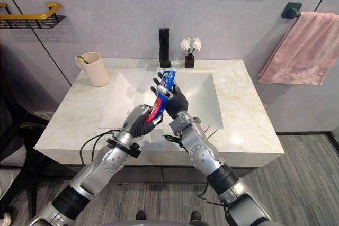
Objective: Organize washtable
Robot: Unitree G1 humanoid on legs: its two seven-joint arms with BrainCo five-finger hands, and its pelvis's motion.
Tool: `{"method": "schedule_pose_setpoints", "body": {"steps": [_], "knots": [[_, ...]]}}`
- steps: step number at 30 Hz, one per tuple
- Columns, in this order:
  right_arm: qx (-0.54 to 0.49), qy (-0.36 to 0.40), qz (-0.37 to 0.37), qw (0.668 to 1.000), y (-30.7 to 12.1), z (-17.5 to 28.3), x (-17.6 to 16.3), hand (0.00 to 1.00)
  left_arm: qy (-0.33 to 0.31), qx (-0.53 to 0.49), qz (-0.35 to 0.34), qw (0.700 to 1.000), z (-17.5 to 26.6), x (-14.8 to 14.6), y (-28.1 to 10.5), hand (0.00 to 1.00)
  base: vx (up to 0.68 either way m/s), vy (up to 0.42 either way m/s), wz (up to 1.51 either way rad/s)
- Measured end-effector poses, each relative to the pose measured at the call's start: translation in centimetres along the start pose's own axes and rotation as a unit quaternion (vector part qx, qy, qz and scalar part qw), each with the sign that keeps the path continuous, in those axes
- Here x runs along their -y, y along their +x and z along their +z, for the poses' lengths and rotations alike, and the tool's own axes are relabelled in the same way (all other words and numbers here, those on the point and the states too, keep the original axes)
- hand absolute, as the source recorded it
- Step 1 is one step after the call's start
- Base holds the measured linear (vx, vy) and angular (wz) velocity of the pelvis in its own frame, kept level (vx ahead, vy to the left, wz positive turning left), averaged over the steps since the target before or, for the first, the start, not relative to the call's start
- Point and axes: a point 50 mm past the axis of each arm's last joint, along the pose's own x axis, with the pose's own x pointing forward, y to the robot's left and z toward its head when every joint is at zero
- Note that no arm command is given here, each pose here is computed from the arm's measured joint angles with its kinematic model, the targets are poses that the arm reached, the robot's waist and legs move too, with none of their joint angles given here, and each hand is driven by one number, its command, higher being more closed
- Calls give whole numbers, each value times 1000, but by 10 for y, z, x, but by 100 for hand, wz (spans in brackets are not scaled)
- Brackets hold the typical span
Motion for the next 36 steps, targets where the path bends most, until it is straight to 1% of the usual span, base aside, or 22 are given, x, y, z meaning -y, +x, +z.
{"method": "schedule_pose_setpoints", "body": {"steps": [7, 13, 23, 25, 29, 34, 36], "knots": [[-5, -3, 2, 1000, -3, 1, 4, 0, 32, 1, -14, 999, -5, -4, -2, 100, -10, -1, 0], [-2, -5, 3, 1000, -8, 3, 8, 0, 41, -7, -9, 999, -11, -8, -3, 100, 0, 0, 0], [8, 16, -27, 999, -27, -1, 21, 0, 63, -39, -2, 997, -23, -11, -5, 100, 0, 0, 0], [9, 17, -29, 999, -27, -3, 21, 0, 58, -45, -1, 997, -24, -9, -7, 100, 0, 0, 0], [28, 51, -50, 997, -32, -11, 24, 0, 39, -74, 19, 996, -25, -7, -8, 100, 0, 0, 1], [64, 75, -92, 991, -37, -15, 29, 0, 3, -107, 75, 991, -27, -10, -9, 100, 0, 0, 0], [82, 81, -119, 986, -42, -14, 36, 0, -32, -130, 97, 986, -31, -9, -14, 100, 0, 0, 5]]}}
